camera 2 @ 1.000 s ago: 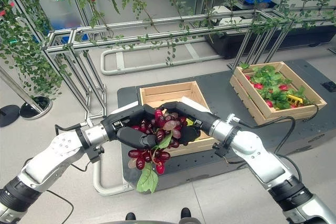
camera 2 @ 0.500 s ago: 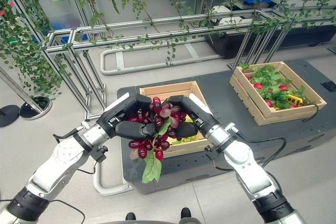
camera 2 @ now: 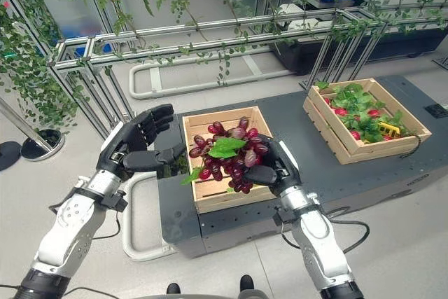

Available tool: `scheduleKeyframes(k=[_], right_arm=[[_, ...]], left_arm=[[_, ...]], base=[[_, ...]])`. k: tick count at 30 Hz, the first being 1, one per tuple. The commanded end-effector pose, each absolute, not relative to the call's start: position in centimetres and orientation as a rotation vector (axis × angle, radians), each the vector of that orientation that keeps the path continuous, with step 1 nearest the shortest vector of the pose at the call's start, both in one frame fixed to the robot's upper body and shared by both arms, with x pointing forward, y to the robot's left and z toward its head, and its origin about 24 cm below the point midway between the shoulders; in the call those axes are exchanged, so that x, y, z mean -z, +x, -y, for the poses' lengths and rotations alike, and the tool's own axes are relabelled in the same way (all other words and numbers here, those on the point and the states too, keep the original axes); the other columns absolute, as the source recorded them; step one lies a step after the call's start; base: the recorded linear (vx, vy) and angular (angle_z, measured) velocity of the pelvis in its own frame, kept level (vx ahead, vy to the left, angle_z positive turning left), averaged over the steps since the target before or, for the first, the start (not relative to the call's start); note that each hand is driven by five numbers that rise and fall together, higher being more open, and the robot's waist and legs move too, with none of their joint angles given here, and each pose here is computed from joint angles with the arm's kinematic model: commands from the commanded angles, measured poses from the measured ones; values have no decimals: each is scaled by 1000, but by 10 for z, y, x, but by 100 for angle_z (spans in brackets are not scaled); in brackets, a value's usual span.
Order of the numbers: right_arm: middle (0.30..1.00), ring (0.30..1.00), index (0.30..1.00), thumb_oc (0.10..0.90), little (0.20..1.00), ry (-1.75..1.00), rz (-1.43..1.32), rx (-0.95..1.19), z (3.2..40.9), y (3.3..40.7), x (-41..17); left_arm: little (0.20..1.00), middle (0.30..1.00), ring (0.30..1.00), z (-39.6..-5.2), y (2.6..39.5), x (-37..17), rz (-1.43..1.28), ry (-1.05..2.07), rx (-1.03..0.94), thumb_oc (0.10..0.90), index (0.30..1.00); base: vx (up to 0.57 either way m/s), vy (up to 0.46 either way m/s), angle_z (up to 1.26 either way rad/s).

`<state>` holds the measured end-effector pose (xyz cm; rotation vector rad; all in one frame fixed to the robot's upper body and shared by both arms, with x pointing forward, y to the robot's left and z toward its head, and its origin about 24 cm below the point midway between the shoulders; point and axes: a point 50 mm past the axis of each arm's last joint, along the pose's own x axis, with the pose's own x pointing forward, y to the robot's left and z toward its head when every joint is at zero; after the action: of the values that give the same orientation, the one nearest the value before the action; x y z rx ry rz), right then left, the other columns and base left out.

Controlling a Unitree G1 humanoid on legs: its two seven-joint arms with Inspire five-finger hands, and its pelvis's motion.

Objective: Pick up the fruits from the basket on one side to the basket on the other side

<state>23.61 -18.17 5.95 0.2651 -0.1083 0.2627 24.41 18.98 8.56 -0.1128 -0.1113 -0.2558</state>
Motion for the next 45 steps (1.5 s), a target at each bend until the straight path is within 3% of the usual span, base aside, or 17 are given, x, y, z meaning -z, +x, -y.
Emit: scheduleKeyframes(k=[1,7,12,24,34,45], right_arm=[[300,300,300,400,300,462,471,-235,188,251,-121],[300,300,300,400,300,608,454,-270,174,254,-120],[300,300,300,400,300,722,500,-199,177,251,-118],[300,300,300,400,300,706,481,-191,176,254,-119],[300,300,300,400,300,678,445,-339,138,262,-125],[300,300,300,400,300,608,343,-382,151,250,-105]], left_arm=[[900,900,900,-187,257,-118,326,-278,234,800,900],[900,900,900,-187,252,-114,346,-363,153,800,900],[900,900,900,-177,255,-115,345,-390,258,800,900],[900,900,900,-161,259,-135,404,-395,392,800,900],[900,900,900,-159,261,-135,414,-405,332,800,900],[900,900,900,-152,257,-126,416,-494,366,800,900]], base=[[-41,40,-26],[-35,189,-96],[-75,294,-75],[-118,135,-65],[-73,-136,-92],[-111,-215,-46]])
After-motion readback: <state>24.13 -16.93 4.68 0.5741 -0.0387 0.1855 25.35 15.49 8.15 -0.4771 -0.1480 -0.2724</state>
